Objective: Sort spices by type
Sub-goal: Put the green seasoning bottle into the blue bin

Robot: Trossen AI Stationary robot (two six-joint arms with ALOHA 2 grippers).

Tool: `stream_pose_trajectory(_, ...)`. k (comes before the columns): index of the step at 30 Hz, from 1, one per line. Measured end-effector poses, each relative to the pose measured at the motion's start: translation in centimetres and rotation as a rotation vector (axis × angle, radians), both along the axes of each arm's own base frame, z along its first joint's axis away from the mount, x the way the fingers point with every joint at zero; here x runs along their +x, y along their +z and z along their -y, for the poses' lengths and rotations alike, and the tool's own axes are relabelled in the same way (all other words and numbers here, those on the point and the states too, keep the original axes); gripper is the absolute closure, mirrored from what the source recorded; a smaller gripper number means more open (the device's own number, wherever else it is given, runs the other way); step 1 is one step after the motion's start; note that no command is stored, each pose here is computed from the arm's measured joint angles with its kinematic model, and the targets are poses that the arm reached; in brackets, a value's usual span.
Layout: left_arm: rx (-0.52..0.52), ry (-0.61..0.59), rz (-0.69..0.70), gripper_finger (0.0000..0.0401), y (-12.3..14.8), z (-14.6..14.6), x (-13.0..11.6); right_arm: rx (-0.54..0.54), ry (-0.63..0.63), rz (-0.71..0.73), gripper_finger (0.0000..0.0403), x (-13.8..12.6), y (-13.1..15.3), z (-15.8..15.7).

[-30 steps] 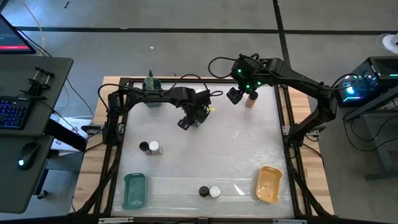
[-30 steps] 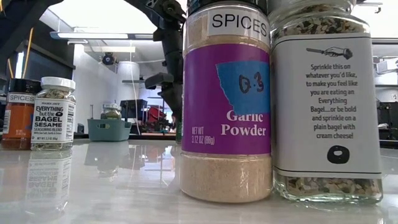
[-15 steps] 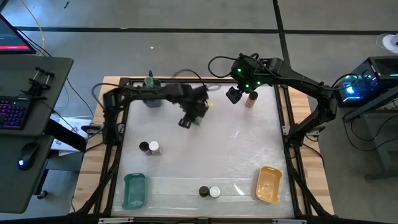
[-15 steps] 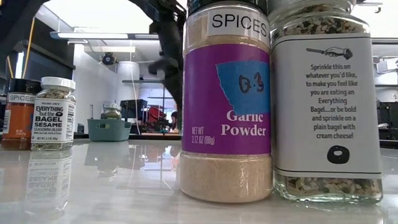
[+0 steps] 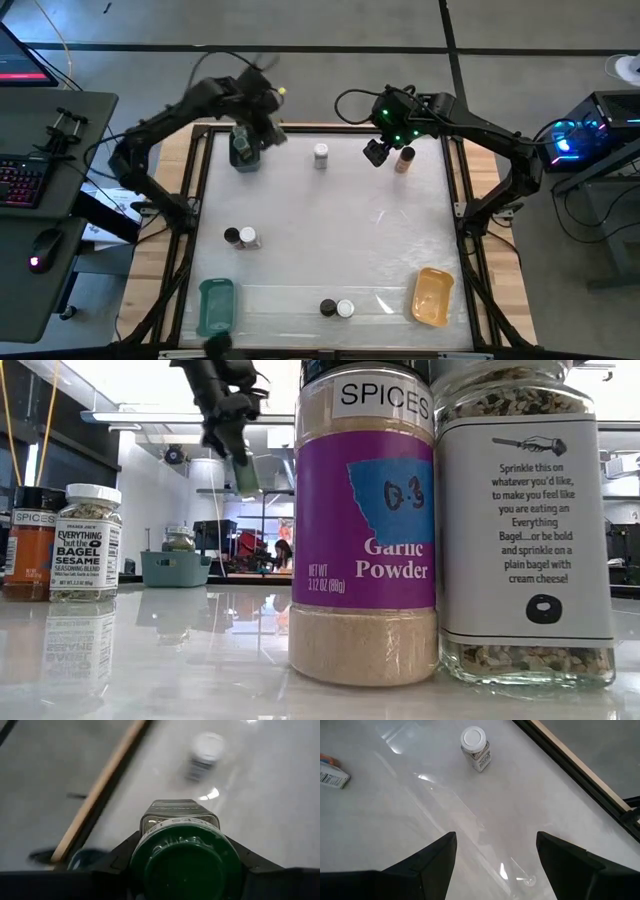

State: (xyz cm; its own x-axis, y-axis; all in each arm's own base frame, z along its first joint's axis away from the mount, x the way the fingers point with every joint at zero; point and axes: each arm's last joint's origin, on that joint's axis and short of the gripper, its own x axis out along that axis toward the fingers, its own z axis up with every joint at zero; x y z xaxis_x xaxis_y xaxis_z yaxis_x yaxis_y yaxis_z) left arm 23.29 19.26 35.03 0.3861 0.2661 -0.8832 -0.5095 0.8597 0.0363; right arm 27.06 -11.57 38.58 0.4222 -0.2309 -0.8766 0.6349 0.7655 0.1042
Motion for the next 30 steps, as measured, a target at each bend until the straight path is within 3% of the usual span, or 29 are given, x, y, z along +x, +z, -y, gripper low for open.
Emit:
stream_pose_trajectory(3,0.0,0.114,-0.041,0.0238,-0.3,-0.2,-1.3,-0.003,0.001,0.005,0.0132,0.0,0.0,0.0)
stream_pose_trajectory(8,-0.086,0.245,-0.072,0.0238,-5.1,1.7,-3.1,-0.004,0.001,0.007,0.0132,0.1,0.0,0.0)
stream_pose_trajectory(14,-0.047,0.52,0.135,0.0238,-6.5,4.7,-6.0,-0.013,0.008,0.019,0.0132,0.2,0.1,0.1)
stream_pose_trajectory(18,-0.011,0.716,0.135,0.0238,-7.1,5.8,-7.4,-0.018,-0.005,0.05,0.0132,0.4,0.3,0.2)
stream_pose_trajectory(30,-0.084,0.82,0.103,0.0238,-9.6,5.0,-6.9,-0.02,-0.005,0.054,0.0132,0.4,0.3,0.2)
